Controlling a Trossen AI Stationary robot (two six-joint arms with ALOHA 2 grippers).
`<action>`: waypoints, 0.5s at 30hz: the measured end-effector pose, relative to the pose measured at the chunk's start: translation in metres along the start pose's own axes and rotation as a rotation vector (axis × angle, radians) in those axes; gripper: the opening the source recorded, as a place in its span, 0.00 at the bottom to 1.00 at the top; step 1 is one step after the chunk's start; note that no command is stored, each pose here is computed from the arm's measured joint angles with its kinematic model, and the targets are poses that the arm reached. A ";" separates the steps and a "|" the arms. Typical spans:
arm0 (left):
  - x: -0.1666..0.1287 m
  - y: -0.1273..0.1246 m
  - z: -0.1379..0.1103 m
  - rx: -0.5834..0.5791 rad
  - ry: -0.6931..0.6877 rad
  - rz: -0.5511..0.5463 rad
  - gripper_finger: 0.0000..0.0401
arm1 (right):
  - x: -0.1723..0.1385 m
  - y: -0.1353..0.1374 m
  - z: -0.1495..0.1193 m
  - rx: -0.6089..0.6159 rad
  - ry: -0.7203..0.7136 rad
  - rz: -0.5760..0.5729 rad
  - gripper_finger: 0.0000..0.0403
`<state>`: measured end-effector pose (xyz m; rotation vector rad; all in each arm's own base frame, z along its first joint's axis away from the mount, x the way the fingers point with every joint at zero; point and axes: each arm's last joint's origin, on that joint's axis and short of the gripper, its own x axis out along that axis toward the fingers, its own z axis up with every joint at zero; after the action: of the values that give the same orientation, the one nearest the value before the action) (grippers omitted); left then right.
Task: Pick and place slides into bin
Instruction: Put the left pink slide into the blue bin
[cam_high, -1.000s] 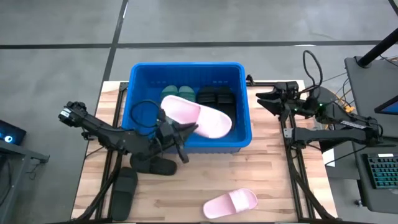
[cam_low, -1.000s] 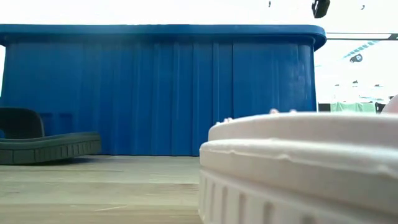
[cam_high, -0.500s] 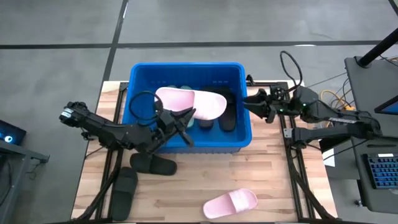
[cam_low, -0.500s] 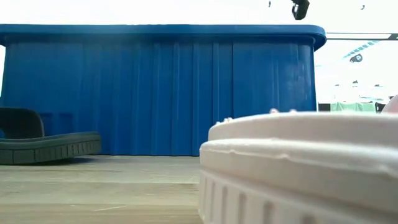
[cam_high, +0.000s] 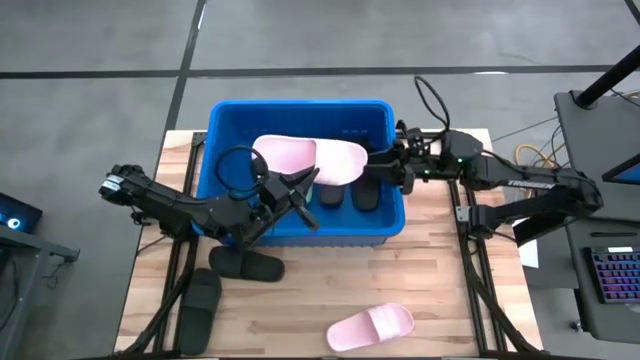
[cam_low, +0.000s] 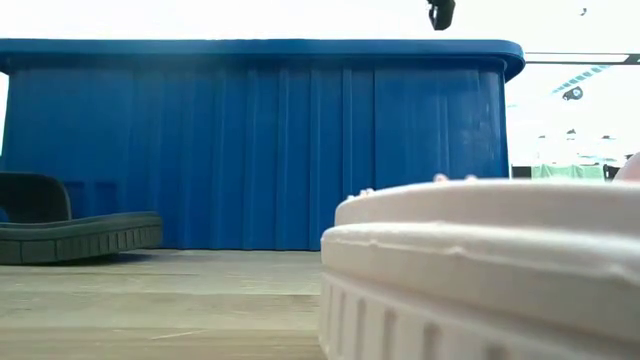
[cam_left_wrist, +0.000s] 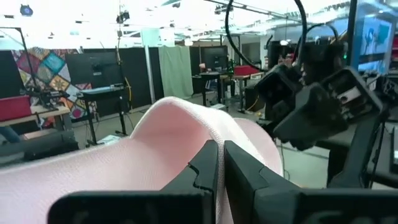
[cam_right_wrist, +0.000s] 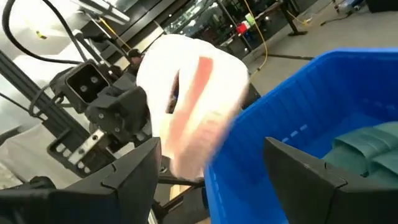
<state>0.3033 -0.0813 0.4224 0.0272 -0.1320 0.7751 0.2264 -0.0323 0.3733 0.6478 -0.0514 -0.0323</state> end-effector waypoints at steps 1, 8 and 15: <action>0.000 0.000 0.000 0.007 -0.001 0.001 0.00 | 0.002 0.001 0.002 -0.002 0.000 0.002 0.67; 0.000 0.000 0.001 0.024 -0.007 0.002 0.00 | 0.020 0.004 0.009 0.005 0.007 -0.006 0.65; 0.000 0.000 0.001 0.036 -0.007 0.001 0.00 | 0.035 0.000 0.007 0.002 0.056 -0.048 0.53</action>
<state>0.3029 -0.0811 0.4236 0.0641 -0.1247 0.7783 0.2607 -0.0377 0.3804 0.6511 0.0179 -0.0603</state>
